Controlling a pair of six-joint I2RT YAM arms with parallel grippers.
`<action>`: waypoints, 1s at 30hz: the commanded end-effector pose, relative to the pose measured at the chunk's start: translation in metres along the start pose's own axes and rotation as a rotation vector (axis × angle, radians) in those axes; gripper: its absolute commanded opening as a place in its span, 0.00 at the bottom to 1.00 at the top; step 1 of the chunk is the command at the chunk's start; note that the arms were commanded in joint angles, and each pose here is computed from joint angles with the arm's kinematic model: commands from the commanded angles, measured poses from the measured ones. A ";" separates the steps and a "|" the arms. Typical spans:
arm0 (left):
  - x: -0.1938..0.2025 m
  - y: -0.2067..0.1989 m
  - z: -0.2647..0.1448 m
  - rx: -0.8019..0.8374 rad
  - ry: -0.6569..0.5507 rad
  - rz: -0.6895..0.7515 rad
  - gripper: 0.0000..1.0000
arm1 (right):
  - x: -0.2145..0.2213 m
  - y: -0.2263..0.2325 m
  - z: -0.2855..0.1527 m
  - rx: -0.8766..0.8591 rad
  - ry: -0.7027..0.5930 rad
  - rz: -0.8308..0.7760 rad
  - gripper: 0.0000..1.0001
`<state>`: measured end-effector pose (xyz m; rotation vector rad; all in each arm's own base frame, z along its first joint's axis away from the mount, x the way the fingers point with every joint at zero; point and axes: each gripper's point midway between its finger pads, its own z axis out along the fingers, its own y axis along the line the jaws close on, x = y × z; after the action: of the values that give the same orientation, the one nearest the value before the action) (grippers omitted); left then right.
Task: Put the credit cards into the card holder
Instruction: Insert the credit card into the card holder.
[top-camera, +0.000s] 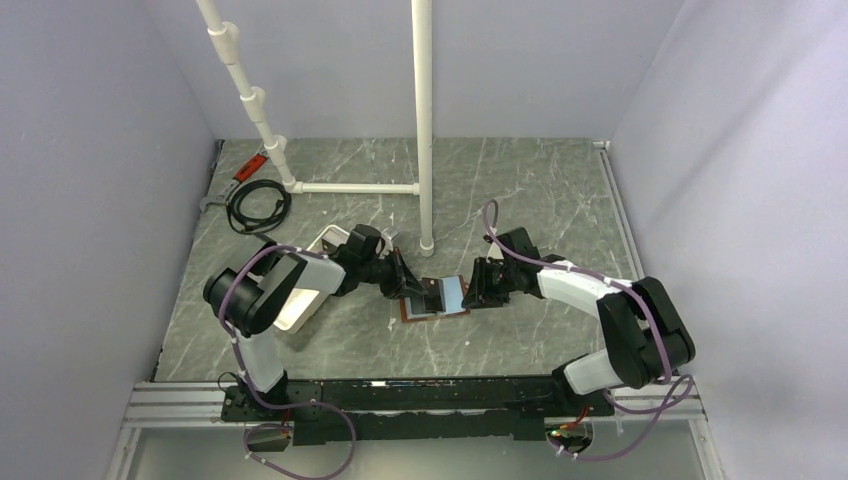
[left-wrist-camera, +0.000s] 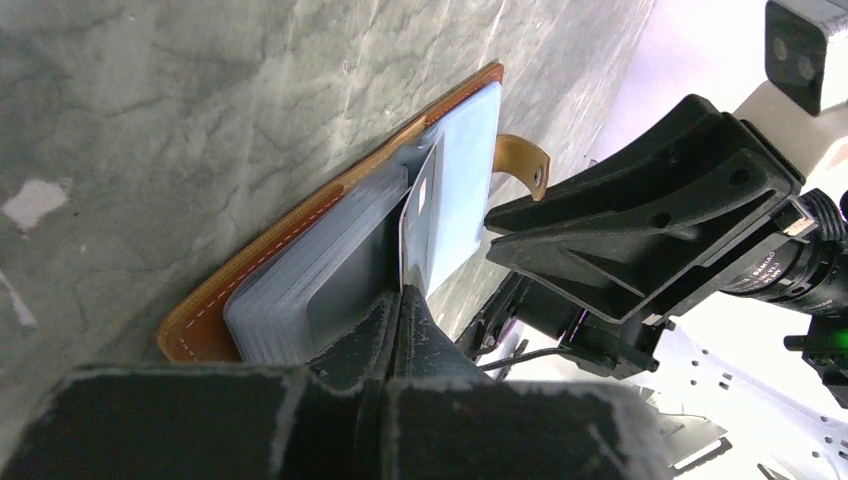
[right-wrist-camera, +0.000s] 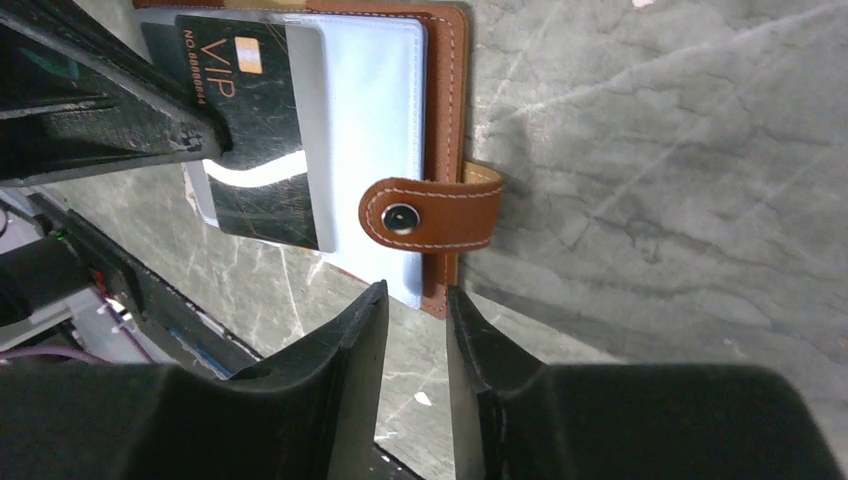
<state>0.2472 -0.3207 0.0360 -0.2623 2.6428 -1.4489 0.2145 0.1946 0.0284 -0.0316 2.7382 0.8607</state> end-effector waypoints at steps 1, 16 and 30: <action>-0.003 0.005 0.009 -0.020 -0.030 0.017 0.00 | -0.021 0.024 0.004 -0.112 -0.046 -0.023 0.29; 0.000 0.005 0.018 -0.088 -0.086 0.032 0.19 | -0.003 0.011 0.018 -0.104 0.001 0.048 0.00; 0.015 0.013 0.004 -0.310 -0.047 0.103 0.64 | 0.000 0.006 0.018 -0.081 0.008 0.036 0.00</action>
<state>0.2480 -0.3431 0.0505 -0.1980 2.6484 -1.2696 0.2184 0.2107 0.0190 0.0128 2.7237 0.9918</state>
